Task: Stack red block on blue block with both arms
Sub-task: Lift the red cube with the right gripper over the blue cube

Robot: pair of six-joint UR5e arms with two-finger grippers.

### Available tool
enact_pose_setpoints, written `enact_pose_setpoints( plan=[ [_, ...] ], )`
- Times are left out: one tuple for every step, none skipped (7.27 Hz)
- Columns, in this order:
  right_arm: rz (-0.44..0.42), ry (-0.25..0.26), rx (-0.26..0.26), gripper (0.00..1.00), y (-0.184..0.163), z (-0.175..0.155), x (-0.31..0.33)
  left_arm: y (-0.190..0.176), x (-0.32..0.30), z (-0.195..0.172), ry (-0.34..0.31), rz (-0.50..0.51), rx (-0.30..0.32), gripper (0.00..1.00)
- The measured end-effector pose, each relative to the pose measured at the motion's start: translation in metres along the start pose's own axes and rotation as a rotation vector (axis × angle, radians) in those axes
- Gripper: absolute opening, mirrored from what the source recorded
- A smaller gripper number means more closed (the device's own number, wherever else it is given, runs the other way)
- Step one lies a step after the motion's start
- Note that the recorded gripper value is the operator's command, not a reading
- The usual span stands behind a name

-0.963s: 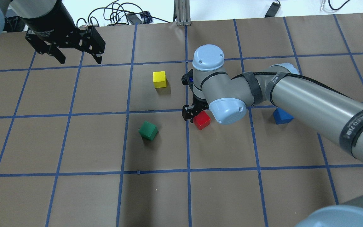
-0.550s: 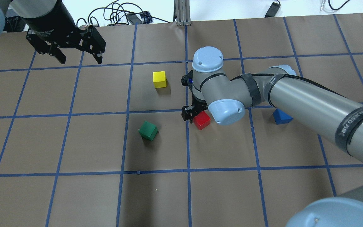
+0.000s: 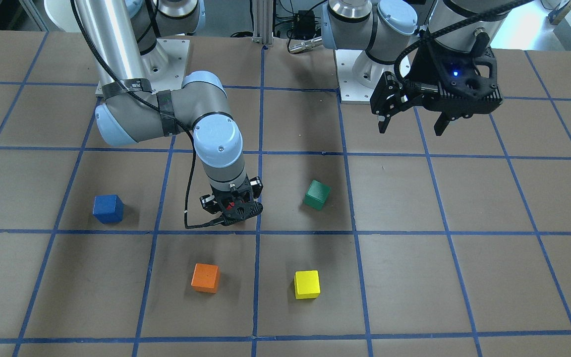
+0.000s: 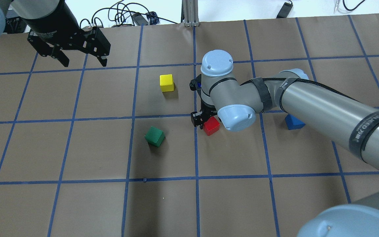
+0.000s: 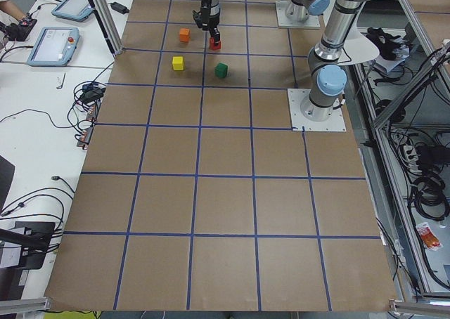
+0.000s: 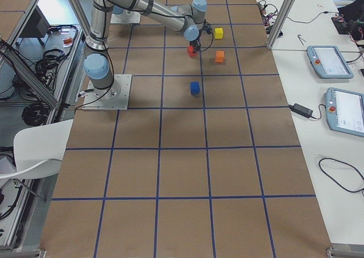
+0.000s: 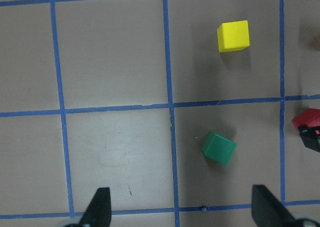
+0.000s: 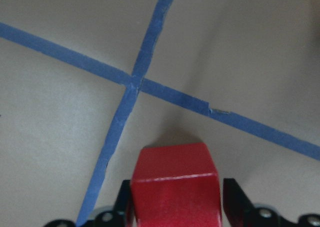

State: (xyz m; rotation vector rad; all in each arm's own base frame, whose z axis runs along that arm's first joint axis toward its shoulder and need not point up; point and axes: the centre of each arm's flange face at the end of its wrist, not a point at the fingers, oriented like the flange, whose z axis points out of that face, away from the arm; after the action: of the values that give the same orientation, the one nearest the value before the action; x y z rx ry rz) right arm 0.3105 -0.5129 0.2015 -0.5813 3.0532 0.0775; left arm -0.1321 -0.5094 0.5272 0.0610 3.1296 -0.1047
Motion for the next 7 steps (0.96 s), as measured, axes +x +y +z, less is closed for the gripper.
enact_pose_setpoints(
  plan=[
    [0.008,0.005,0.002,0.0,0.0,-0.005,0.002,0.0,0.0,0.0,0.0,0.0,0.0,1.0],
    [0.022,0.009,0.012,0.0,0.0,-0.018,0.008,0.0,0.0,0.0,0.0,0.0,0.001,1.0],
    [0.049,0.011,0.028,0.0,0.002,-0.041,0.021,0.0,0.0,0.0,0.0,0.0,0.001,1.0],
    [0.099,0.01,0.029,0.0,0.002,-0.067,0.049,0.0,0.0,0.0,0.0,0.0,0.001,1.0],
    [0.173,0.006,0.021,0.0,0.003,-0.096,0.091,0.0,0.0,0.0,0.0,0.0,0.0,1.0],
    [0.254,0.004,0.013,0.0,0.01,-0.122,0.137,0.0,0.0,0.001,0.0,0.0,-0.001,1.0],
    [0.332,0.002,0.007,0.0,0.021,-0.138,0.18,0.0,0.0,0.001,0.0,0.0,-0.001,1.0]
  ],
)
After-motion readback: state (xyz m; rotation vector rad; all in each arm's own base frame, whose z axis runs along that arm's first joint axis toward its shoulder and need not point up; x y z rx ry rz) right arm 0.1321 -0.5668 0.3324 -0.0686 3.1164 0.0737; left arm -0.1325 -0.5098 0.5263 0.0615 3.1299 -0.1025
